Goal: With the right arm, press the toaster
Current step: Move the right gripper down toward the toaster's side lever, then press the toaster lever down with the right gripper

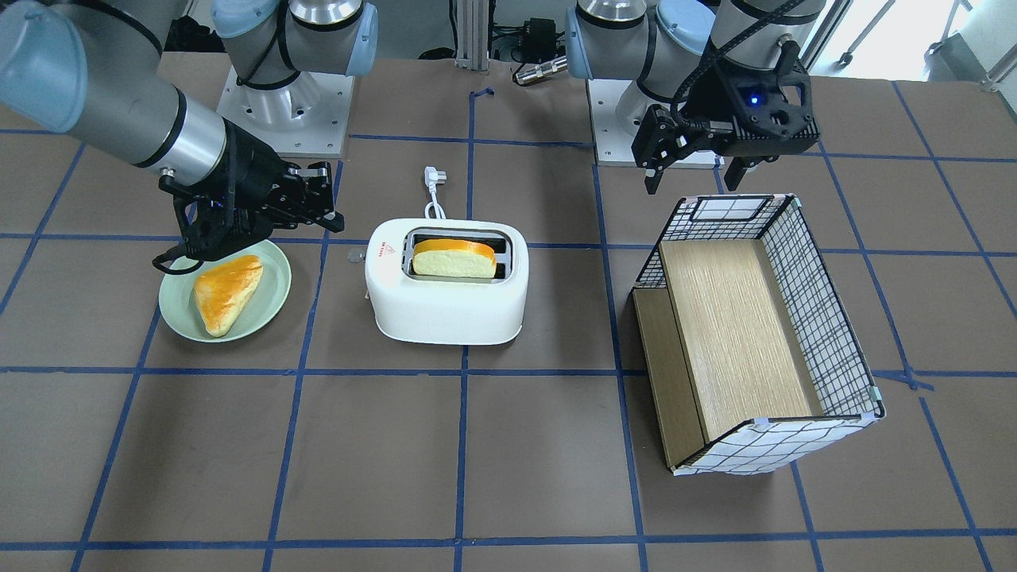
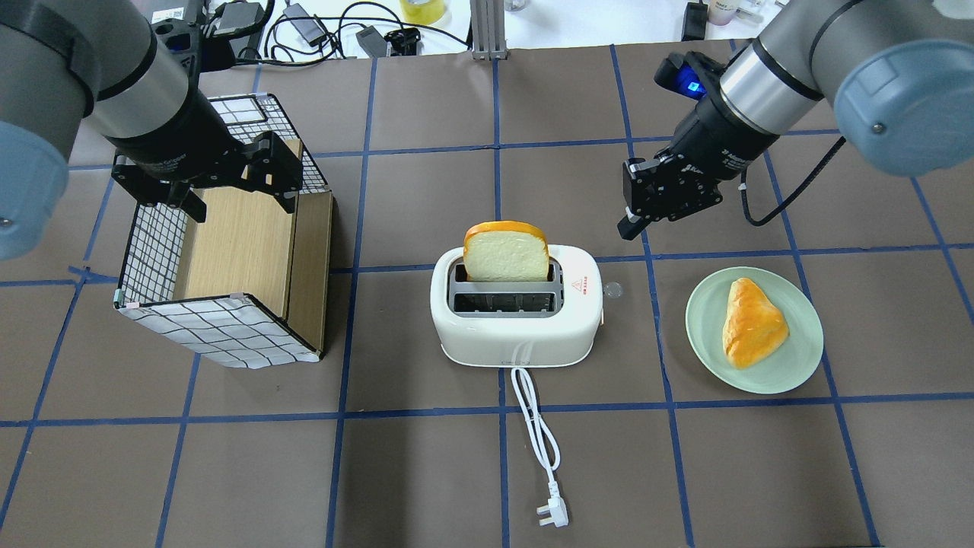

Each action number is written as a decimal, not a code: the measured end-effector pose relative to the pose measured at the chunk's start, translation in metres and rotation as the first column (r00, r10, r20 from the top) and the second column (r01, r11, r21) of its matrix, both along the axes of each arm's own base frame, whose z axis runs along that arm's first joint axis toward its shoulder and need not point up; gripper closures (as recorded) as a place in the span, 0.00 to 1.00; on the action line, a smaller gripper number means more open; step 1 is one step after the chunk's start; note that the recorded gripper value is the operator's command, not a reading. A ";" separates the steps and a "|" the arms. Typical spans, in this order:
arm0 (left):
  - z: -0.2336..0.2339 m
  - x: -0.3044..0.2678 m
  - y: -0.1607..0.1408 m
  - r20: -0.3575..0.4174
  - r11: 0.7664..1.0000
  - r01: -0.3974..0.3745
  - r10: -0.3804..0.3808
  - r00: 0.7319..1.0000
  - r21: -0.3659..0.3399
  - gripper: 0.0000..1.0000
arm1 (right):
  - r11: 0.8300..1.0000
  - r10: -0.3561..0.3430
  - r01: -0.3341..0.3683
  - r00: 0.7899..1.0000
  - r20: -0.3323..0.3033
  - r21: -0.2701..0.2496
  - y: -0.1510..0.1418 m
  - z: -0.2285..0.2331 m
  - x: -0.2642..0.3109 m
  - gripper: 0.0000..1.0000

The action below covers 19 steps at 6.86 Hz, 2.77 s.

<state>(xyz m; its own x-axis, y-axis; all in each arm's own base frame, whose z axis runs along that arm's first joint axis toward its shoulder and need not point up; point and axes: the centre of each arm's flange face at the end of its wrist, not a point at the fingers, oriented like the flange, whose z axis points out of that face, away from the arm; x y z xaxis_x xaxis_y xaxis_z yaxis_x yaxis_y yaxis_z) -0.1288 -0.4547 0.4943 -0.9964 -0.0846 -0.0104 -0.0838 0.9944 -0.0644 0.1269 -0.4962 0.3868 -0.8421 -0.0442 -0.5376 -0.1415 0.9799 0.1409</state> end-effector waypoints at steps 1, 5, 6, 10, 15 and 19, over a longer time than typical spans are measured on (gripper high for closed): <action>0.000 0.000 0.000 0.000 1.000 0.000 0.000 1.000 0.000 0.00 | 0.997 -0.050 0.045 0.996 0.073 0.058 -0.001 -0.026 -0.013 1.00; 0.000 0.000 0.000 0.000 1.000 0.000 0.000 1.000 0.000 0.00 | 0.977 -0.140 0.107 0.974 0.179 0.182 0.003 -0.082 -0.022 1.00; 0.000 0.000 0.000 0.000 1.000 0.000 0.000 1.000 0.000 0.00 | 0.976 -0.140 0.105 0.974 0.180 0.190 0.005 -0.092 -0.022 1.00; 0.000 0.000 0.000 0.000 1.000 0.000 0.000 1.000 0.000 0.00 | 0.975 -0.135 0.100 0.975 0.174 0.197 0.016 -0.114 -0.021 1.00; 0.000 0.000 0.000 0.000 1.000 0.000 0.000 1.000 0.000 0.00 | 0.976 -0.135 0.102 0.976 0.171 0.192 0.014 -0.120 -0.022 1.00; 0.000 0.000 0.000 0.000 1.000 0.000 0.000 1.000 0.000 0.00 | 0.980 -0.129 0.100 0.977 0.167 0.171 0.010 -0.145 -0.023 1.00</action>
